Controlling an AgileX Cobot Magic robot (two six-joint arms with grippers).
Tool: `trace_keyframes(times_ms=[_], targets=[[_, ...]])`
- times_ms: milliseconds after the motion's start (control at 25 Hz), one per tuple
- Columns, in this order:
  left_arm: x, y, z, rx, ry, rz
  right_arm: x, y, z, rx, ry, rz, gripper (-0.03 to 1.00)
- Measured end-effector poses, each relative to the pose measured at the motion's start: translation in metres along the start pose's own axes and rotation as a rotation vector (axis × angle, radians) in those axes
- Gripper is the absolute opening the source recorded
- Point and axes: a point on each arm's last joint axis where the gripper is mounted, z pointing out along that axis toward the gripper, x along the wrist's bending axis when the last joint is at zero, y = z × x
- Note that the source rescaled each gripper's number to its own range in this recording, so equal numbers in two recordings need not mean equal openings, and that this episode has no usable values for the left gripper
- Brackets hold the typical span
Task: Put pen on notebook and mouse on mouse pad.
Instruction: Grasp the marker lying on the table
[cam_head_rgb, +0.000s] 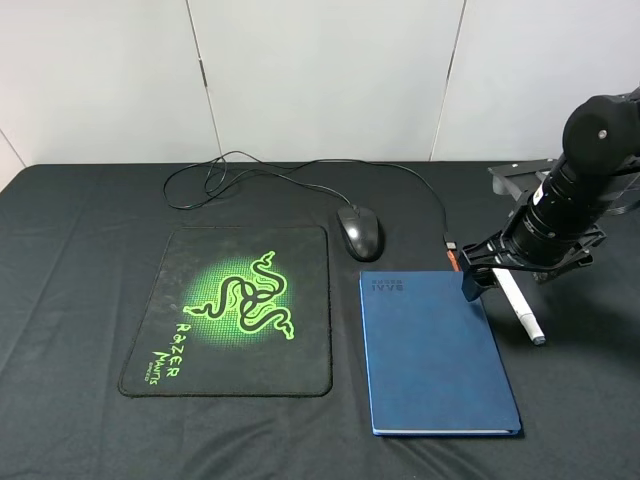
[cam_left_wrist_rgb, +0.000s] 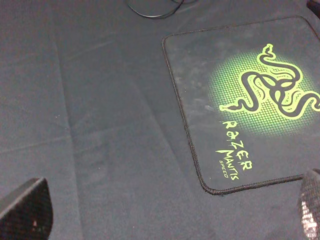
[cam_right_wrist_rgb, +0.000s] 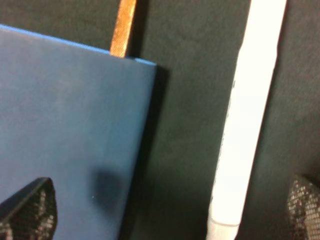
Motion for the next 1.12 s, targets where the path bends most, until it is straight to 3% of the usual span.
trace_keyframes(times_ms=[360,1120], targets=[[0.000,0.000,0.000,0.000,0.000,0.000,-0.022,0.001,0.011,0.016,-0.019,0.088,1.00],[0.000,0.000,0.000,0.000,0.000,0.000,-0.021,0.001,0.031,0.074,-0.010,0.100,1.00]])
